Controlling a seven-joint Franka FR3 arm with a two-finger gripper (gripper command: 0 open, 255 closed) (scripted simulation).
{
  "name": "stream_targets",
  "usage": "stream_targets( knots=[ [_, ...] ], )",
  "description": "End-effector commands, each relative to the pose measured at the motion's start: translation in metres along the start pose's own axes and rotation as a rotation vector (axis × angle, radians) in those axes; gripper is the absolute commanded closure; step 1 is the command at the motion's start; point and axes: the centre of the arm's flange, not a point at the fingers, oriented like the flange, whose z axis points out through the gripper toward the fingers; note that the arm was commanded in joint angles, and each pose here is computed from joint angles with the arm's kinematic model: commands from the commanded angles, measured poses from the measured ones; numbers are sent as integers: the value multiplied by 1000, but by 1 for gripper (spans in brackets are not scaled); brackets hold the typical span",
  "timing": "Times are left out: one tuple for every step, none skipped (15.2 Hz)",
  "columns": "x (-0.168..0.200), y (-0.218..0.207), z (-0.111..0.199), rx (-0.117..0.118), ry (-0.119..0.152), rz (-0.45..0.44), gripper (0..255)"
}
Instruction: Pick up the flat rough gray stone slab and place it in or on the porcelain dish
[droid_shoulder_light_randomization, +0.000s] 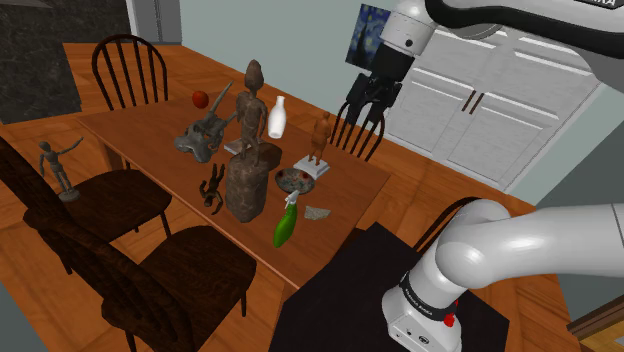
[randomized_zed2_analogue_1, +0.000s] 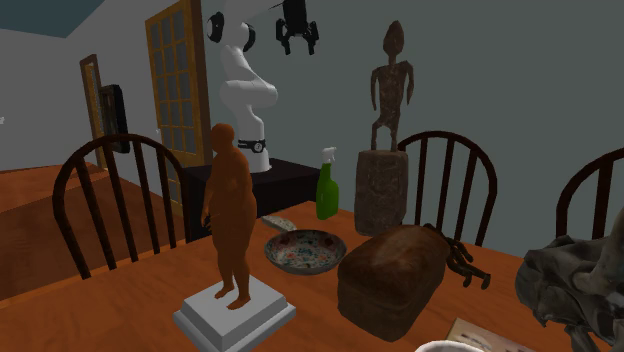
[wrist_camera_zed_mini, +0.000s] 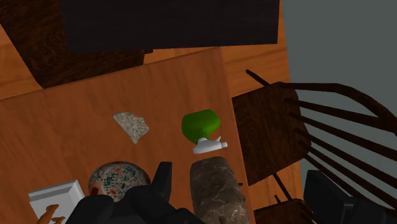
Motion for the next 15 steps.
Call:
stream_targets(
  knots=[
    [0,0,0,0,0,0,0],
    [3,5,12,-1,-2,-9,0],
    [6,10,24,-2,-4,-17,0],
    [10,15,35,-2,-7,-26,0],
    [13,20,47,-3,-9,-35,0],
    [16,25,59,-4,-11,-44,0],
    [20,30,71,-5,-13,-52,0],
    [23,35,83,-6,-15,-61,0],
    [26,40,94,-6,-18,-70,0],
    [30,45,106,-7,-20,-78,0],
    [33,50,118,-8,-22,-87,0],
    [36,55,130,-9,-24,-96,0],
    [40,60,142,-10,-26,-105,0],
    [43,65,153,-10,-29,-113,0],
    [47,70,165,-11,-31,-122,0]
  ],
)
